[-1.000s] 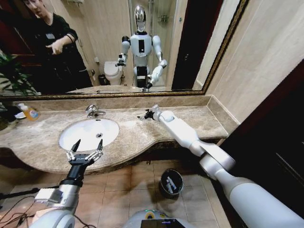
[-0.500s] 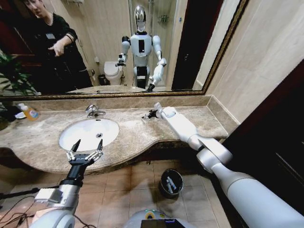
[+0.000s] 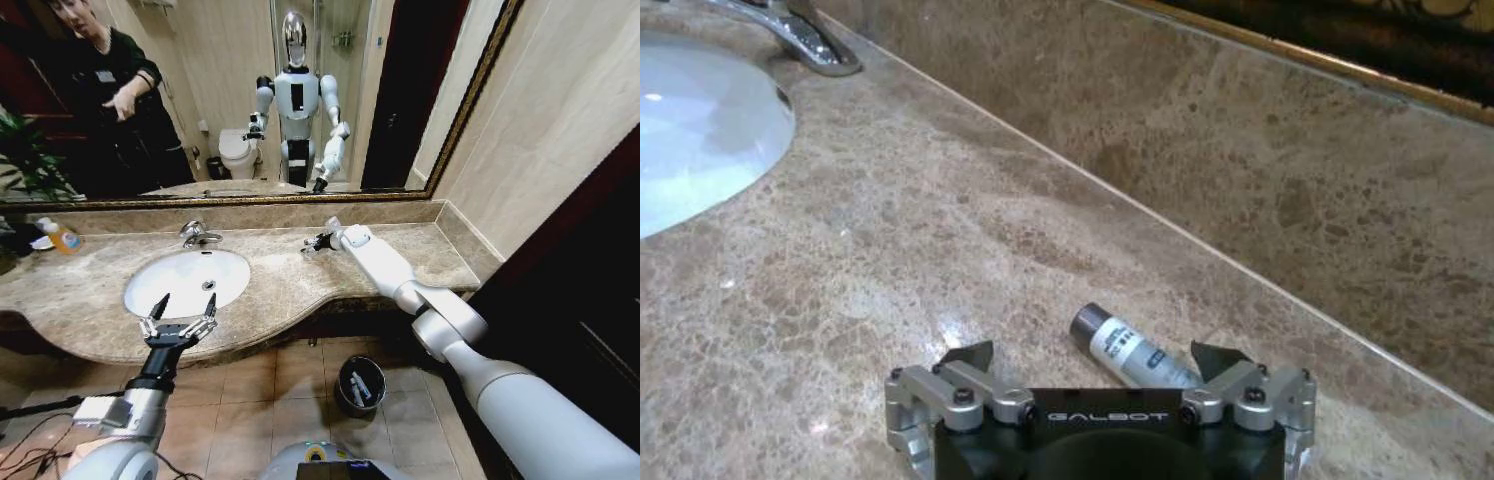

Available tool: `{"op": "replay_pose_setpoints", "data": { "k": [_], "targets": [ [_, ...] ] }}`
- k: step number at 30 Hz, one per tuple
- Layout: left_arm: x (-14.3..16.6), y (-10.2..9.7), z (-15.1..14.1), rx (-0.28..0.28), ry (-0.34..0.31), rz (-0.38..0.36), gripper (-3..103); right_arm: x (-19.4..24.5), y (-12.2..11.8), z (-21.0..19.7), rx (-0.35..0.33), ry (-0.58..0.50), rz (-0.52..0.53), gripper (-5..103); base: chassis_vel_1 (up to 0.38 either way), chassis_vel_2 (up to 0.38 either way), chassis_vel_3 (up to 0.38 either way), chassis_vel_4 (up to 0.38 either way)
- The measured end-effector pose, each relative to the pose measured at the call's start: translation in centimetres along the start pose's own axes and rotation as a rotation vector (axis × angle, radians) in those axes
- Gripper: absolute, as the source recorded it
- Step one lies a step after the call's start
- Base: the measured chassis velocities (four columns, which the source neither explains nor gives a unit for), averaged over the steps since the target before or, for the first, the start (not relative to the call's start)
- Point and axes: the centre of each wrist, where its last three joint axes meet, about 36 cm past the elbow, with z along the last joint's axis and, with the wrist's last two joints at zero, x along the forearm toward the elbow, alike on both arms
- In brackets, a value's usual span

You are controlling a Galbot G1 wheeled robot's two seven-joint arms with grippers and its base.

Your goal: Pick up the trash from the sink and place it in the trash bin.

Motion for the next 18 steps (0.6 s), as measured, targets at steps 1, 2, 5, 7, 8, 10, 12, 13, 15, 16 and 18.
{"op": "replay_pose_setpoints", "data": {
  "k": [1,2,5,7,8,10,12,13,15,16,18],
  "targets": [
    [0.00,0.00,0.00,0.000,0.000,0.000,100,-0.10,0.09,-0.01,-0.002,-0.001,0.001,100,0.000,0.000,0.000,0.000],
    [0.00,0.00,0.00,0.000,0.000,0.000,100,-0.23,0.21,-0.02,-0.006,-0.002,0.004,99,0.000,0.000,0.000,0.000],
    [0.00,0.00,0.00,0.000,0.000,0.000,100,-0.43,0.48,-0.01,-0.013,-0.007,0.015,96,0.000,0.000,0.000,0.000],
    [0.00,0.00,0.00,0.000,0.000,0.000,100,-0.43,0.57,-0.06,-0.013,-0.011,0.021,91,0.000,0.000,0.000,0.000],
    [0.00,0.00,0.00,0.000,0.000,0.000,100,-0.40,0.59,-0.09,-0.014,-0.013,0.023,86,0.000,0.000,0.000,0.000],
    [0.00,0.00,0.00,0.000,0.000,0.000,100,-0.34,0.53,-0.07,-0.018,-0.015,0.028,81,0.000,0.000,0.000,0.000],
    [0.00,0.00,0.00,0.000,0.000,0.000,100,-0.21,0.38,0.00,-0.025,-0.010,0.025,70,0.000,0.000,0.000,0.000],
    [0.00,0.00,0.00,0.000,0.000,0.000,100,-0.10,0.29,0.02,-0.030,-0.004,0.021,65,0.000,0.000,0.000,0.000],
    [0.00,0.00,0.00,0.000,0.000,0.000,100,-0.01,0.15,0.12,-0.035,0.000,0.021,59,0.000,0.000,0.000,0.000],
    [0.00,0.00,0.00,0.000,0.000,0.000,100,0.01,0.09,0.19,-0.039,0.001,0.023,53,0.000,0.000,0.000,0.000],
    [0.00,0.00,0.00,0.000,0.000,0.000,100,0.01,0.02,0.29,-0.043,0.002,0.029,48,0.000,0.000,0.000,0.000]
  ]
}}
